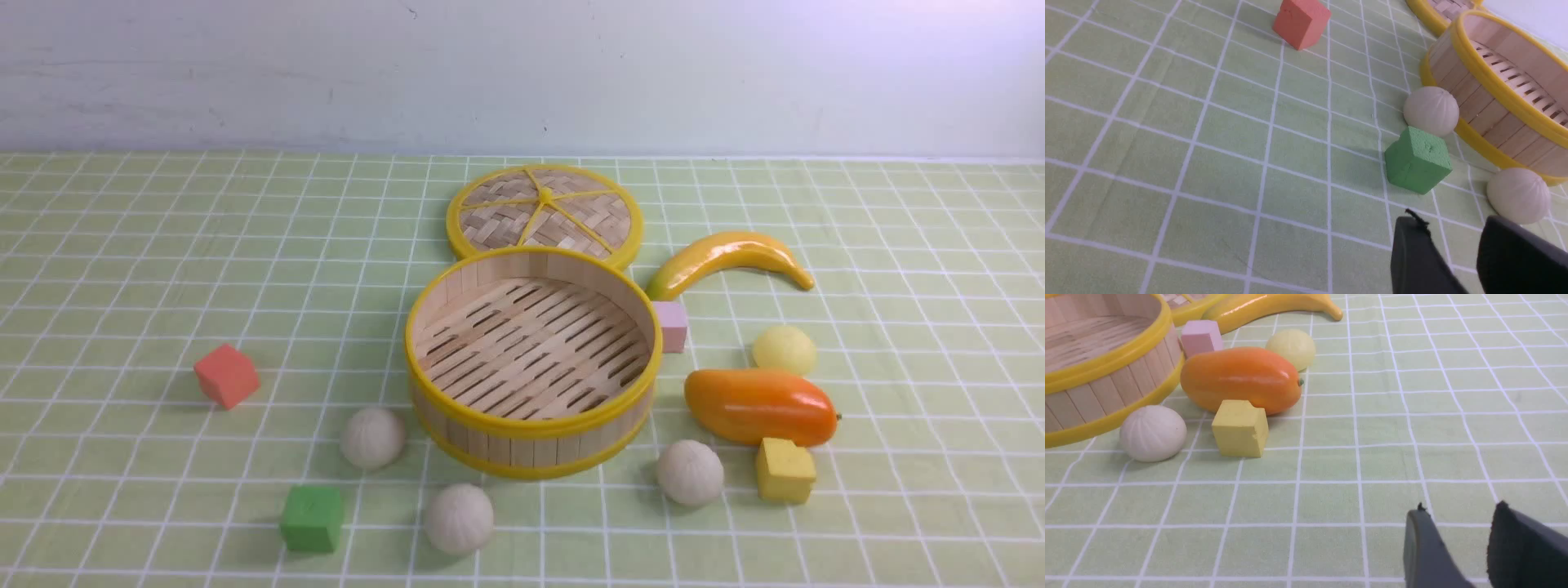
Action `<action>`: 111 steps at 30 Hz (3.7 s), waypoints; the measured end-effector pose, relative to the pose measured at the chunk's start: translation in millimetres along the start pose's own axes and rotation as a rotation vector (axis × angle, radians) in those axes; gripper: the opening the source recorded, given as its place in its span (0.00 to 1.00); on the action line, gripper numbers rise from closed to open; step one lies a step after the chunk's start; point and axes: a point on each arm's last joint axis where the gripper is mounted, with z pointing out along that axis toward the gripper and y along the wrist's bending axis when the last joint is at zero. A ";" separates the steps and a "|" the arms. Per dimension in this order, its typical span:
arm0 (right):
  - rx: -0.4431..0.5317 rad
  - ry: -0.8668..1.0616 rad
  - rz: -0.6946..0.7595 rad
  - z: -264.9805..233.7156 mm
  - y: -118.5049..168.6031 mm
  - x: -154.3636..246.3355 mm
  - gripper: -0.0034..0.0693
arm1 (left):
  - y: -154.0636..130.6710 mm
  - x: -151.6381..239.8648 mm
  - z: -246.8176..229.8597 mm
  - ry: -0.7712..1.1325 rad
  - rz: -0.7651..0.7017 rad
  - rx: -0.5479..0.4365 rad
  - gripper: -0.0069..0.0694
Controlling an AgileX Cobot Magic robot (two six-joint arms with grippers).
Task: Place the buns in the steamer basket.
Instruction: Use the left arm to grab a steamed stuffed bun
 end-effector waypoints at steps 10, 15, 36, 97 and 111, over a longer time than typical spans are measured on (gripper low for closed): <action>0.000 0.000 0.000 0.0 0.0 0.0 0.38 | 0.0 0.0 0.0 0.000 0.000 0.000 0.39; 0.000 0.000 0.000 0.0 0.0 0.0 0.38 | 0.0 0.0 0.0 0.000 0.000 0.000 0.40; 0.000 0.000 0.000 0.0 0.0 0.0 0.38 | -10.9 -37.2 -8.9 -0.334 -0.688 0.237 0.40; 0.000 0.000 0.000 0.0 0.0 0.0 0.38 | -121.4 -86.1 299.4 0.922 0.413 -0.116 0.45; 0.000 0.000 0.000 0.0 0.0 0.0 0.38 | -116.5 -75.8 306.3 0.950 0.418 -0.128 0.31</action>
